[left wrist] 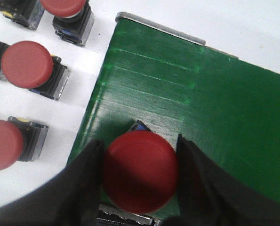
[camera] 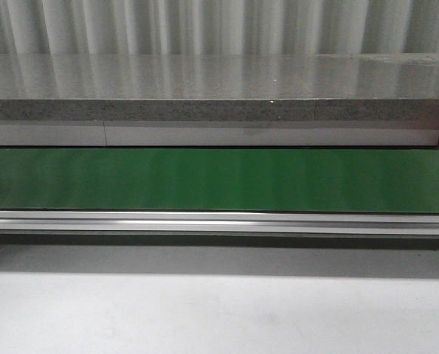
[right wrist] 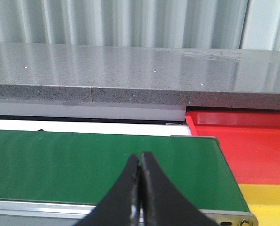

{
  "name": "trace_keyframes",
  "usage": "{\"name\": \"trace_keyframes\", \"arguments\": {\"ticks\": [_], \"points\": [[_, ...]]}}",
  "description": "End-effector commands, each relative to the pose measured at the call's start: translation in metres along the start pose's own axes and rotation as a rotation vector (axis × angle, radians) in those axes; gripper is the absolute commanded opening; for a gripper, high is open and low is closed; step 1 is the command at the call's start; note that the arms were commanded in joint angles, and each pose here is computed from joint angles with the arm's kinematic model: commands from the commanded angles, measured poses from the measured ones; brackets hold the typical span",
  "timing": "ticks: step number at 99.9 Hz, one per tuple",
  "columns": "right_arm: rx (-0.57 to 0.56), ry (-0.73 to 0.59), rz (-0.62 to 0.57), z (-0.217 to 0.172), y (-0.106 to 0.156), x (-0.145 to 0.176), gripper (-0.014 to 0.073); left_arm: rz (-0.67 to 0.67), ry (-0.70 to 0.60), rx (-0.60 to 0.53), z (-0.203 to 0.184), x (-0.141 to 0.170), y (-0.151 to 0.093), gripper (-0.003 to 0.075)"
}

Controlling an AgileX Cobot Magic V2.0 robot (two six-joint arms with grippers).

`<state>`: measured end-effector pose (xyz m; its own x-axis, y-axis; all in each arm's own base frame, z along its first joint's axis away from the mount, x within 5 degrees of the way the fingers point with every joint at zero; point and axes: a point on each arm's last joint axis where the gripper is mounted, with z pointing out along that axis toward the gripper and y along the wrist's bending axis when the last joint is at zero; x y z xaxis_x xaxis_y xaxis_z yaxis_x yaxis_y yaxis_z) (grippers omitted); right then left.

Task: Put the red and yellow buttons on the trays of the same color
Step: 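Carry the red button onto the green belt and open the left gripper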

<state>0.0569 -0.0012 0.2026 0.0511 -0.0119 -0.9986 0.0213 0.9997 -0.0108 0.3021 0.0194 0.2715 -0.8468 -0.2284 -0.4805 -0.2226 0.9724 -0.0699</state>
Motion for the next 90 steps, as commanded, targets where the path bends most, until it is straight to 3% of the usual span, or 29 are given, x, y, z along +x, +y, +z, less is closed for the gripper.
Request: {"name": "trace_keyframes", "arguments": {"ticks": [1,13,30,37,66,90], "points": [[0.009,-0.120,-0.010,-0.003,-0.001,-0.015,-0.0059,0.018,-0.115,0.032,-0.017,-0.013,-0.005,-0.0009],[0.009,-0.120,-0.010,-0.003,-0.001,-0.015,-0.0059,0.017,-0.113,0.035,-0.017,-0.013,-0.005,0.0120],[0.009,-0.120,-0.010,-0.003,-0.001,-0.015,-0.0059,0.023,-0.097,0.044,-0.017,-0.012,-0.006,0.0523],[0.009,-0.120,-0.010,-0.003,-0.001,-0.015,-0.0059,0.018,-0.088,0.050,-0.017,-0.011,-0.007,0.0622],[0.009,-0.120,-0.010,-0.003,-0.001,-0.015,-0.0059,0.069,-0.104,0.106,-0.027,-0.014,-0.026,0.0639],[0.009,-0.120,-0.010,-0.003,-0.001,-0.015,-0.0059,0.104,-0.206,0.117,-0.057,-0.034,-0.034,0.0639]]}}
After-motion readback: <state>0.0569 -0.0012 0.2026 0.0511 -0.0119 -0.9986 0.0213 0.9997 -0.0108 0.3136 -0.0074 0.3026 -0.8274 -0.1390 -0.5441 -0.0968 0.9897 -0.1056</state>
